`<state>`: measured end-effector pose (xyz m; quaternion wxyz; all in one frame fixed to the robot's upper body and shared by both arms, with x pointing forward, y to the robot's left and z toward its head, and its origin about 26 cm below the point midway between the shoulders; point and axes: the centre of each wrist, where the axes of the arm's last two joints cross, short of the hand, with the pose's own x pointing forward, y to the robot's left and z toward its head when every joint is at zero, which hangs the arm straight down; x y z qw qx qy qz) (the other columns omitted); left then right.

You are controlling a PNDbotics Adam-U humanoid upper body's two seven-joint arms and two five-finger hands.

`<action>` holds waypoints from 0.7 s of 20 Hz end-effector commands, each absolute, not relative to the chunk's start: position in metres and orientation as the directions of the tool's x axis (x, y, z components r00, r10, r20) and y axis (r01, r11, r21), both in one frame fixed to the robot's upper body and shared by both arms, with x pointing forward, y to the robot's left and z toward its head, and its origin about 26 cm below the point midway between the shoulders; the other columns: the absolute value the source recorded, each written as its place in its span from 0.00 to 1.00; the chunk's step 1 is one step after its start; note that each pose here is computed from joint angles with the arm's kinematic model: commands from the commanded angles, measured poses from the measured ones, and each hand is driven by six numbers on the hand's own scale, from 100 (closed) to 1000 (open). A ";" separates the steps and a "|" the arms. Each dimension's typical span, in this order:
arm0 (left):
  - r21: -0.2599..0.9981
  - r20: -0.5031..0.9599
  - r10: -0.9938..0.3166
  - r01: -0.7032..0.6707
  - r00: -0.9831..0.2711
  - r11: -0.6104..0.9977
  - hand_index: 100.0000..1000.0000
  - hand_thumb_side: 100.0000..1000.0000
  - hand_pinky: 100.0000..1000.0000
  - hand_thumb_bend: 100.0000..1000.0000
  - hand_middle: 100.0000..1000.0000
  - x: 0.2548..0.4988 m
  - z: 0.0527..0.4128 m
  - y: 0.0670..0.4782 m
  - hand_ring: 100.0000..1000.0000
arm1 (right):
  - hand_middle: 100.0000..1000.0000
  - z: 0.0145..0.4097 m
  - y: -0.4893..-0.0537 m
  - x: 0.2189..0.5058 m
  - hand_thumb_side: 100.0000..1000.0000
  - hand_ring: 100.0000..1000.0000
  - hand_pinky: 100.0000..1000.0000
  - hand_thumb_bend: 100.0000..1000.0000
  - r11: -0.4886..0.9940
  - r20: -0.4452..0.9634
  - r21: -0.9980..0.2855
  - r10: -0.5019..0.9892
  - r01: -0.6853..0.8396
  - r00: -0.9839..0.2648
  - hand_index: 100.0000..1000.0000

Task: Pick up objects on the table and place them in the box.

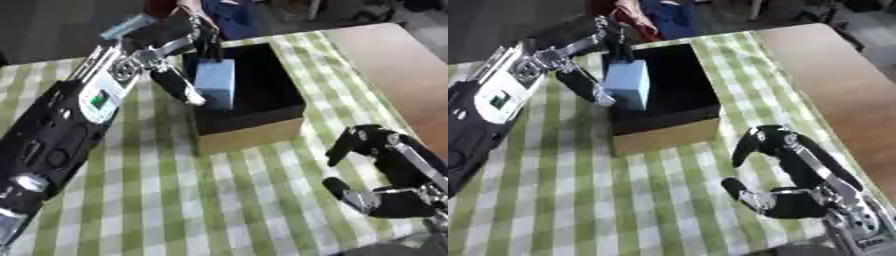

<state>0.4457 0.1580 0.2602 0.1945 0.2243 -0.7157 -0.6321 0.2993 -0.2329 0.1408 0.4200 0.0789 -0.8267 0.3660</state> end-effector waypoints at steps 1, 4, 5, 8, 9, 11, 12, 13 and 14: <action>0.990 -0.039 -0.521 -0.103 -0.853 0.094 0.72 0.29 0.62 0.94 0.51 0.439 0.273 0.153 0.52 | 0.46 0.147 -0.235 0.300 0.00 0.49 0.63 0.29 0.709 0.738 -0.555 0.179 -0.434 -0.650 0.52; 0.987 -0.042 -0.500 -0.115 -0.865 0.115 0.74 0.30 0.62 0.95 0.51 0.433 0.282 0.153 0.52 | 0.46 0.146 -0.235 0.300 0.00 0.49 0.63 0.29 0.711 0.739 -0.554 0.180 -0.434 -0.649 0.52; 0.984 -0.042 -0.498 -0.121 -0.866 0.128 0.74 0.29 0.62 0.94 0.51 0.430 0.286 0.154 0.52 | 0.46 0.146 -0.235 0.300 0.00 0.49 0.63 0.29 0.712 0.740 -0.553 0.181 -0.433 -0.648 0.52; 0.975 -0.043 -0.507 -0.147 -0.861 0.166 0.72 0.25 0.62 0.88 0.49 0.423 0.297 0.163 0.51 | 0.46 0.144 -0.237 0.299 0.00 0.49 0.63 0.29 0.716 0.744 -0.550 0.187 -0.430 -0.641 0.52; 0.971 -0.041 -0.517 -0.155 -0.855 0.180 0.71 0.24 0.62 0.87 0.49 0.421 0.301 0.168 0.51 | 0.46 0.142 -0.238 0.299 0.00 0.49 0.63 0.29 0.719 0.747 -0.548 0.190 -0.428 -0.637 0.52; 0.967 -0.037 -0.545 -0.168 -0.837 0.192 0.72 0.20 0.62 0.82 0.49 0.417 0.307 0.181 0.51 | 0.46 0.140 -0.240 0.298 0.00 0.49 0.63 0.30 0.723 0.750 -0.547 0.197 -0.423 -0.632 0.52; 0.966 -0.040 -0.567 -0.177 -0.822 0.188 0.72 0.21 0.62 0.82 0.49 0.416 0.309 0.190 0.51 | 0.46 0.140 -0.241 0.298 0.00 0.49 0.63 0.30 0.724 0.750 -0.547 0.201 -0.420 -0.630 0.52; 0.966 -0.044 -0.590 -0.185 -0.806 0.180 0.72 0.22 0.62 0.84 0.50 0.415 0.311 0.199 0.52 | 0.46 0.139 -0.242 0.298 0.00 0.49 0.63 0.30 0.726 0.751 -0.547 0.204 -0.417 -0.628 0.52; 0.967 -0.046 -0.624 -0.192 -0.780 0.168 0.72 0.23 0.62 0.85 0.50 0.416 0.311 0.210 0.52 | 0.46 0.138 -0.243 0.298 0.00 0.49 0.63 0.30 0.728 0.751 -0.546 0.208 -0.414 -0.626 0.52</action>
